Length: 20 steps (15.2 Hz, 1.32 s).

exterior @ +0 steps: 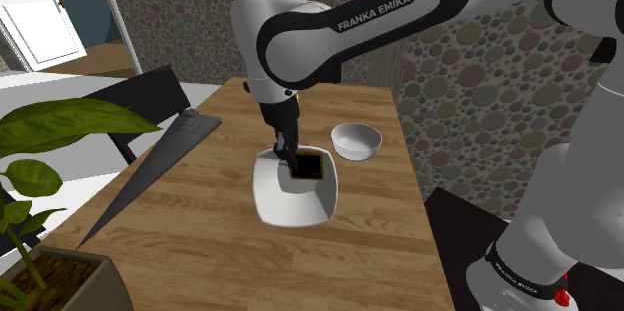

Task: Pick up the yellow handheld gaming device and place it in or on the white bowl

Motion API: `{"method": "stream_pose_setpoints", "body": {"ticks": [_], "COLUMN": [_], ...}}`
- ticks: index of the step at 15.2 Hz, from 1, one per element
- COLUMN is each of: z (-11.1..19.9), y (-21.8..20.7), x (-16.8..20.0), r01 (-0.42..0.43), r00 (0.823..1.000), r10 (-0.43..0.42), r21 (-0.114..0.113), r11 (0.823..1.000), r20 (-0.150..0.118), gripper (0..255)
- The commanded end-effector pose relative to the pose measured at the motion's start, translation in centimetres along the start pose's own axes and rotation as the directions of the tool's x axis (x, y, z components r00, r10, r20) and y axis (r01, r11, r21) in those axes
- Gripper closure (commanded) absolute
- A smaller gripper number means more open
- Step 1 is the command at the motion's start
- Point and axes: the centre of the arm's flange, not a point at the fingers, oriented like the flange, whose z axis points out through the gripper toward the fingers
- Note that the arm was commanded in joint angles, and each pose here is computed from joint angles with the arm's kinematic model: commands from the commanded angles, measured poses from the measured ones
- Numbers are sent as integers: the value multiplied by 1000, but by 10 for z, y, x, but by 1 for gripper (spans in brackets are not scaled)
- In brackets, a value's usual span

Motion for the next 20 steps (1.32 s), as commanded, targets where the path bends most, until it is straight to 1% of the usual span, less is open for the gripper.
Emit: {"method": "stream_pose_setpoints", "body": {"ticks": [1,20], "z": [2,11], "y": [24,250], "x": [-12,-120], "r01": [1,1], "r00": [1000,1000], "r10": [-1,-1], "r21": [0,0], "r11": [1000,1000], "r20": [0,0], "gripper": [255,255]}}
